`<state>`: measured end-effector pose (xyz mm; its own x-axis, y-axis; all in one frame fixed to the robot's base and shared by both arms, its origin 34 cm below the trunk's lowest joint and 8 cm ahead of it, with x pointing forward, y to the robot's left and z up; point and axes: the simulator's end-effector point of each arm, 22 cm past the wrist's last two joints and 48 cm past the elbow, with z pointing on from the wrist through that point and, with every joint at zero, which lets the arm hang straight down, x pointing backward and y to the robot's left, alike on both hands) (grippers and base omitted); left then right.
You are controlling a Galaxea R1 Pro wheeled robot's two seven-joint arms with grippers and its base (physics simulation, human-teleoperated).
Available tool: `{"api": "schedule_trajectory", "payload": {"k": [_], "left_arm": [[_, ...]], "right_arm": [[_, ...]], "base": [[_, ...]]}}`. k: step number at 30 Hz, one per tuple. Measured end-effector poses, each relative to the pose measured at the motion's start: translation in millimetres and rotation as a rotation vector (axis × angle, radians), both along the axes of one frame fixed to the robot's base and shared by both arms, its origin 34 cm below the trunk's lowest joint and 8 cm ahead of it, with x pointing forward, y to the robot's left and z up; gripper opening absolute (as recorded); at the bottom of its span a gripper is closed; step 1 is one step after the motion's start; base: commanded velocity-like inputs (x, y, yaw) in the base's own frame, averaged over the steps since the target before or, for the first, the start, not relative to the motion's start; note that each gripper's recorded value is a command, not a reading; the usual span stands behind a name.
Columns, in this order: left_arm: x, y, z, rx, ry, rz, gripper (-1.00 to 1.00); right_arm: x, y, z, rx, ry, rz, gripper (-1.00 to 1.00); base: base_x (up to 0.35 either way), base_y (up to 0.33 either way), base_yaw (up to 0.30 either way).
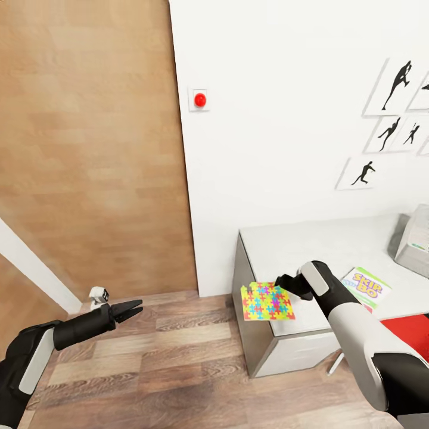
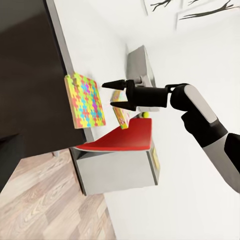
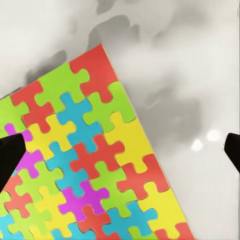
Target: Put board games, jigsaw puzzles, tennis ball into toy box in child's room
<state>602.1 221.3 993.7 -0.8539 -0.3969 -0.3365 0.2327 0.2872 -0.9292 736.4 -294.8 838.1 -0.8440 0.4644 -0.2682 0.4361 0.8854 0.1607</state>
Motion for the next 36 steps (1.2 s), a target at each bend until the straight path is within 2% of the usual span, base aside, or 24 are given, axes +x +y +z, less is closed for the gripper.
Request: {"api": "schedule_trajectory", "payload": {"k": [8, 13, 18, 20, 32, 36], "left_arm": [[0, 0, 6, -0.001, -0.012, 0.000, 1.00], [0, -1, 10, -0.001, -0.020, 0.000, 1.00], [0, 0, 14, -0.001, -0.028, 0.000, 1.00], [0, 0, 15, 0.000, -0.031, 0.000, 1.00], [0, 0, 25, 0.001, -0.050, 0.000, 1.00], [0, 1, 28, 0.002, -0.057, 0.001, 1.00]], "right_arm": [[15, 2, 22, 0.001, -0.057, 0.008, 1.00], [36, 8, 54, -0.003, -0.150, 0.033, 1.00], [43, 15, 81, -0.004, -0.228, 0.061, 1.00], [44, 21, 98, -0.001, -0.270, 0.089, 1.00], [17, 48, 182, 0.024, -0.455, 0.213, 1.00], [-4, 57, 197, 0.077, -0.507, 0.223, 1.00]], "base": [[0.000, 0.000, -0.067], [0.000, 0.000, -0.020], [0.000, 0.000, -0.007], [0.000, 0.000, -0.002], [0.000, 0.000, 0.000], [0.000, 0.000, 0.000]]}}
